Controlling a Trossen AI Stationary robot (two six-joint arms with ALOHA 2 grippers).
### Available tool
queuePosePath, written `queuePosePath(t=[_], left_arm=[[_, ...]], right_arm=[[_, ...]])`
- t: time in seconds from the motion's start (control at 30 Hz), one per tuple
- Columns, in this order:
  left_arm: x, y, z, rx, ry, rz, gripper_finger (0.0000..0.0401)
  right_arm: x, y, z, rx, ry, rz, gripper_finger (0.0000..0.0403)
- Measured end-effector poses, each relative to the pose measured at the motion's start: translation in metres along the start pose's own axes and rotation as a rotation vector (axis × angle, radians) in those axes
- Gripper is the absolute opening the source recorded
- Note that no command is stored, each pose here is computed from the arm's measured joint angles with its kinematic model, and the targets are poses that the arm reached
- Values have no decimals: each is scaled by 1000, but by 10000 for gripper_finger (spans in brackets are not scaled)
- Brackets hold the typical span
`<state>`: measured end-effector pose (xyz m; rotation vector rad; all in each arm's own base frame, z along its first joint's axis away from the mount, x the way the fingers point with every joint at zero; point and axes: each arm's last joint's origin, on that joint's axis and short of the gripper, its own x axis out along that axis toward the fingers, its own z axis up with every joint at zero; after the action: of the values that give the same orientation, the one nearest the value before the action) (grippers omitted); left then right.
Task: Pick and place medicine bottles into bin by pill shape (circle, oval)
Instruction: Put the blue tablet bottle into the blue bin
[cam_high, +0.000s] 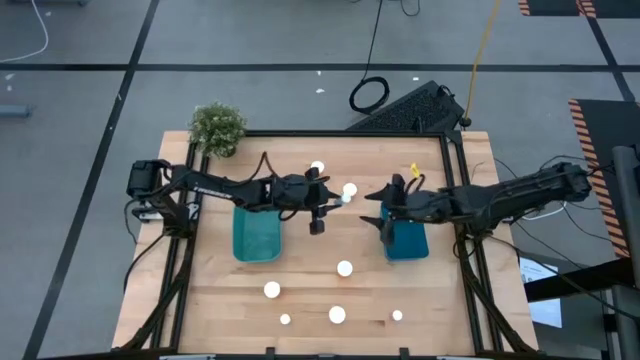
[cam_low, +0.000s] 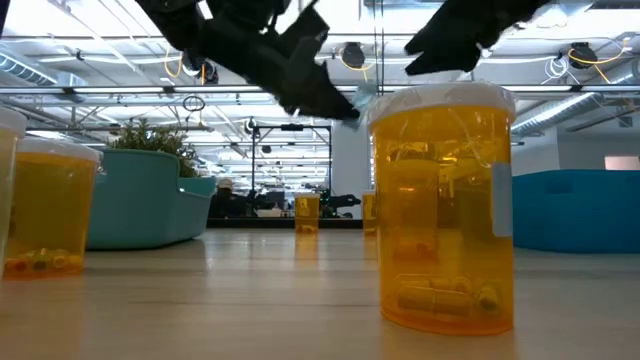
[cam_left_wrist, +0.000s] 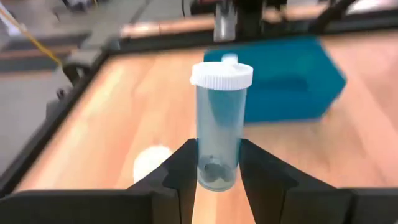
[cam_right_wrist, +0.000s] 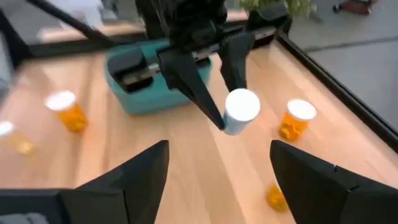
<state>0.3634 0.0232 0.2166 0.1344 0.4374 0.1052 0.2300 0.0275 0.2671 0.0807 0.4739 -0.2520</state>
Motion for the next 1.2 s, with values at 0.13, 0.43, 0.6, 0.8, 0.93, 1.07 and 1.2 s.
queuePosePath(t=[0.13,0.43,0.6,0.8,0.93,1.07,1.2], left_arm=[[0,6,-12,5,110,-21,115],[-1,6,-20,38,191,-35,115],[-2,5,-23,47,222,-42,115],[-2,5,-23,48,230,-43,115],[-2,5,-23,47,227,-42,115],[-2,5,-23,44,226,-42,115],[-2,5,-22,43,218,-40,115]], right_arm=[[20,-2,13,-20,107,-44,256],[77,-6,34,-73,263,21,247],[98,-10,35,-92,300,48,247],[99,-15,37,-105,296,38,244],[99,-16,36,-121,305,39,229],[103,-15,31,-131,322,39,209],[106,-15,30,-133,319,42,193]])
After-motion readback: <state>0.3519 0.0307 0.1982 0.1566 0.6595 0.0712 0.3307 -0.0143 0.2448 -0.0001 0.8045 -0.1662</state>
